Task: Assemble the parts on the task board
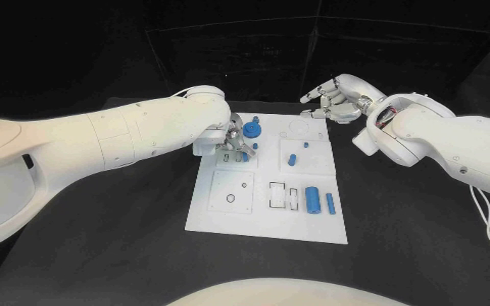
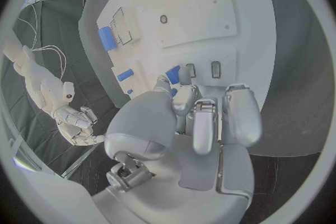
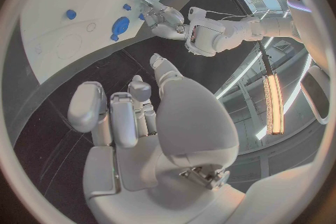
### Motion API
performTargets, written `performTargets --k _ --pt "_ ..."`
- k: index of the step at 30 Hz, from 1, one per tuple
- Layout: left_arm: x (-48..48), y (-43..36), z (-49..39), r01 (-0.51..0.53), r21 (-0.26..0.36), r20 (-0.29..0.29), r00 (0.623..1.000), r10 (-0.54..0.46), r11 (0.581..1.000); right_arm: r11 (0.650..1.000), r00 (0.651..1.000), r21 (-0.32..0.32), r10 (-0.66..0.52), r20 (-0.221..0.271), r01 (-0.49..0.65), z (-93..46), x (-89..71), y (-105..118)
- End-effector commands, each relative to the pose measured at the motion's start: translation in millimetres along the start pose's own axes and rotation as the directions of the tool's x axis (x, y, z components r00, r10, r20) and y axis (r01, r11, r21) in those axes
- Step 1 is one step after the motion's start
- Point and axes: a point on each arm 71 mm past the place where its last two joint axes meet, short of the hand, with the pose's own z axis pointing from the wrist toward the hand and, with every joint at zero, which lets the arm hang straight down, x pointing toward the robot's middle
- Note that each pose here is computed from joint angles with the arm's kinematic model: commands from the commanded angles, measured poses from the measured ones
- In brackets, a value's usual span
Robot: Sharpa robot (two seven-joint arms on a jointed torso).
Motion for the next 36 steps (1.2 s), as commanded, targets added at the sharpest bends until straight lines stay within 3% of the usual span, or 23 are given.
performTargets --k 1,21,28,36 --pt "-0.3 -0.5 0.0 -0.014 0.001 -0.005 1.0 0.014 1.0 1.0 1.0 -0.004 -0.002 -0.009 0.002 0.7 0.1 1" --pt "0.6 -3.2 -1.5 0.02 0.038 0.008 1.0 -0.02 0.999 1.0 1.0 -0.001 -0.002 -0.02 0.002 1.4 1.5 2" --pt "1.0 0.8 -4.0 0.043 0.06 0.021 0.999 -0.044 0.997 1.0 1.0 0.0 -0.002 -0.025 0.002 2.1 2.2 2" --pt "1.8 10.6 -10.5 0.08 0.079 0.059 0.995 -0.085 0.994 1.0 1.0 0.001 -0.003 -0.027 0.004 2.9 2.3 1"
